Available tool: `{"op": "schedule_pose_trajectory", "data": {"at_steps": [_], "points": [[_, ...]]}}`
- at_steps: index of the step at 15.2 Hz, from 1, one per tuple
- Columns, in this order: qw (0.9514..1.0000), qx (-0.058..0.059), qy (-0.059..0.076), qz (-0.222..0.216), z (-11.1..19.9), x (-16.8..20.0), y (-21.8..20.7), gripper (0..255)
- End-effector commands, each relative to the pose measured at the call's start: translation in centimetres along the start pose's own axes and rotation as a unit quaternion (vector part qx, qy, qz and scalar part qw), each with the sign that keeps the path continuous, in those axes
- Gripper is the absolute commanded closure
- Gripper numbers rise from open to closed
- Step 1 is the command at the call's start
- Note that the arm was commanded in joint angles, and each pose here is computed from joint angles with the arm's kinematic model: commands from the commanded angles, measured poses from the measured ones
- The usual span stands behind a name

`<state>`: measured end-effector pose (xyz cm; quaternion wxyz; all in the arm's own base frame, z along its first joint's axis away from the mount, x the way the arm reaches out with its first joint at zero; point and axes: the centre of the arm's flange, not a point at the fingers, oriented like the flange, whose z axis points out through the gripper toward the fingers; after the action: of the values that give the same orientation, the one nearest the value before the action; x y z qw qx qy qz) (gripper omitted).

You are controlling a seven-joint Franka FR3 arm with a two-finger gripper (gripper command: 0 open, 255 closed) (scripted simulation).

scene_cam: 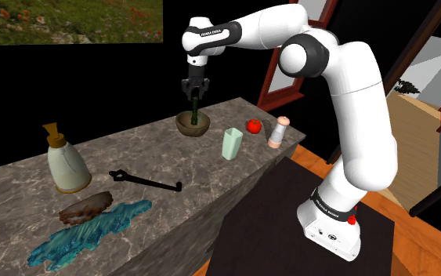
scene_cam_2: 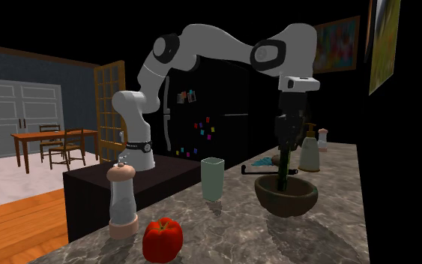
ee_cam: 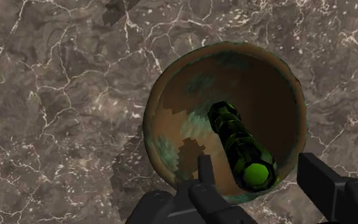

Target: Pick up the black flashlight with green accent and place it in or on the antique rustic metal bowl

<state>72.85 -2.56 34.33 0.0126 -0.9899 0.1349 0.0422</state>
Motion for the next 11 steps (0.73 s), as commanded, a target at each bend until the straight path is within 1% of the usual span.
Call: {"op": "schedule_pose_trajectory", "data": {"at_steps": [1,5,9,11], "points": [[1.0000,0.000,0.000,0.000,0.0,0.0,0.0,0],[1.0000,0.000,0.000,0.000,0.0,0.0,0.0,0],[1.0000,0.000,0.000,0.000,-5.0,0.0,0.0,0],[1.0000,0.000,0.000,0.000,-5.0,0.0,0.0,0]]}}
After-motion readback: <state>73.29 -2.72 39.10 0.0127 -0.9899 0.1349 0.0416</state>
